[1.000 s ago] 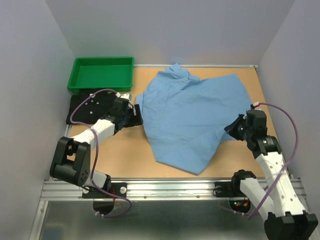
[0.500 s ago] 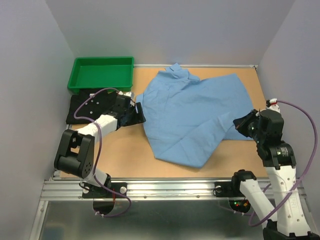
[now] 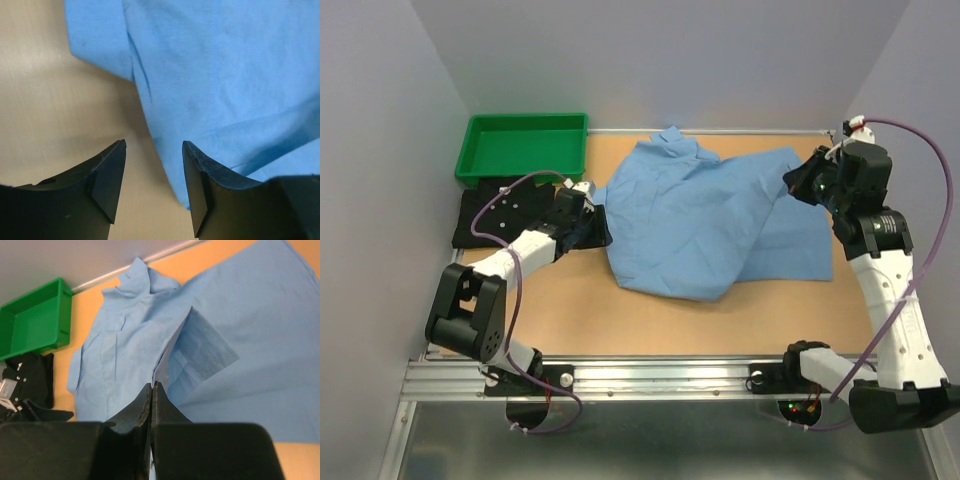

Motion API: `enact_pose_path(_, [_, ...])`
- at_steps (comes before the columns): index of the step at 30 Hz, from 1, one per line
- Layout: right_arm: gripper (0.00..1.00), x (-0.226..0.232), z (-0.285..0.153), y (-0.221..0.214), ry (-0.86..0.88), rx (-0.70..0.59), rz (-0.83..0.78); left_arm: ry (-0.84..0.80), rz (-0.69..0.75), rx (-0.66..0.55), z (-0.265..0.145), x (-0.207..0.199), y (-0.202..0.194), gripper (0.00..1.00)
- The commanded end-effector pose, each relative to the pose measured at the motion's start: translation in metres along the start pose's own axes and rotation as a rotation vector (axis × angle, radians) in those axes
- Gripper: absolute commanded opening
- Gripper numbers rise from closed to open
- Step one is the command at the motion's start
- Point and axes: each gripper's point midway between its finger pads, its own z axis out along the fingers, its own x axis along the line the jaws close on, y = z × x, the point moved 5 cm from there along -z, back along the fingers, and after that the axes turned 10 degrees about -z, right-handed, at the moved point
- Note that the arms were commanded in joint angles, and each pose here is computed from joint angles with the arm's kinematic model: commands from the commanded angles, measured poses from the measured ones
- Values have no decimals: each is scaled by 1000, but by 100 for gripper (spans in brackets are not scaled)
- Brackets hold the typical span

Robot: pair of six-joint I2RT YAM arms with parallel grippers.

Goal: Fold and stack the long sleeve shirts
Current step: Fold the shirt

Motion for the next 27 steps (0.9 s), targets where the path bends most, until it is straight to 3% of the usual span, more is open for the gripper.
enact_pose_path(1, [1, 24, 5, 54, 117, -165, -84, -118, 146, -190, -29, -37, 45, 61])
enact_pose_path(8, [1, 35, 34, 99, 138, -268, -143, -164, 233, -221, -21, -66, 59, 64])
enact_pose_path(15, [1, 51, 64, 134, 201, -324, -192, -124, 162, -78, 24, -61, 45, 63])
enact_pose_path(20, [0, 57, 82, 147, 234, -355, -220, -83, 99, -35, 27, -45, 26, 63])
enact_pose_path(27, [1, 75, 109, 150, 377, -348, -275, -111, 26, -154, -5, -40, 35, 63])
